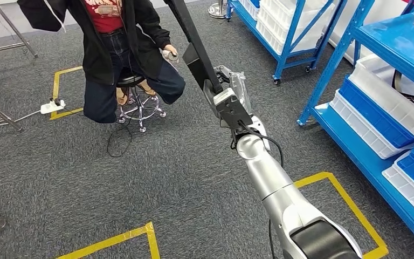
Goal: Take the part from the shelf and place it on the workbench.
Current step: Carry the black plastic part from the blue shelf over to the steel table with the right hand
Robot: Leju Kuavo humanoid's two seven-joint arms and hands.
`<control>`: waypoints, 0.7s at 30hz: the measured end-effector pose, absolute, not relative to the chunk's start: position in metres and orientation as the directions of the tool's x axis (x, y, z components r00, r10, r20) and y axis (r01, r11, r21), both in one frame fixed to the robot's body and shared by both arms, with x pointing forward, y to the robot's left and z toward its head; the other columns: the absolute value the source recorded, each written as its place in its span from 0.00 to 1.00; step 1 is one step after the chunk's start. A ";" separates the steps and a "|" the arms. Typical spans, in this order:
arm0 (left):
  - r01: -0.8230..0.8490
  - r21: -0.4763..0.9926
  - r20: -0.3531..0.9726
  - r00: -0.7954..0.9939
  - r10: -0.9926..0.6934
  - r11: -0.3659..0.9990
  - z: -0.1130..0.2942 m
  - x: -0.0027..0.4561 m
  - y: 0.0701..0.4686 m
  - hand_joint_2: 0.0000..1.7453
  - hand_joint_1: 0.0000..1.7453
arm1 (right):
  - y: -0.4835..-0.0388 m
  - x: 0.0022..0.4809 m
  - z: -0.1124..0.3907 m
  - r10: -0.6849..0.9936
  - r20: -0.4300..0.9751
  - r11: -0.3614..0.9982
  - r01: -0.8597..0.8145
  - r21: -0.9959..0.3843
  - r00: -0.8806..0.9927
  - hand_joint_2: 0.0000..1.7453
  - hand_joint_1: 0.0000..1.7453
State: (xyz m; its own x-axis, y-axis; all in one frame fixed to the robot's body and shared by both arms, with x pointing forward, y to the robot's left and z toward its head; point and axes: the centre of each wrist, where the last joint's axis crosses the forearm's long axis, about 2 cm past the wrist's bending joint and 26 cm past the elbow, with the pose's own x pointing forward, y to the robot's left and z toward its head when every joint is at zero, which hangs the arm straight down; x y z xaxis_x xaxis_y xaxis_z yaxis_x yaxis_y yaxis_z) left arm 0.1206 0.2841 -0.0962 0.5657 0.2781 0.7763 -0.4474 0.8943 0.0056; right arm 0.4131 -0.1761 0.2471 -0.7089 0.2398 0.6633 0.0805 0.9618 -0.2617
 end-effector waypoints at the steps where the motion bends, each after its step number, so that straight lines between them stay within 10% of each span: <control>1: -0.447 0.004 0.778 0.564 0.278 0.895 -0.096 0.122 0.284 1.00 0.00 | -0.176 0.413 0.248 0.241 0.662 0.962 0.082 -0.261 -0.709 1.00 1.00; 21: -0.423 -0.003 0.774 0.573 0.269 0.906 -0.093 0.131 0.280 1.00 0.00 | -0.189 0.408 0.237 0.281 0.674 0.953 0.114 -0.282 -0.683 1.00 1.00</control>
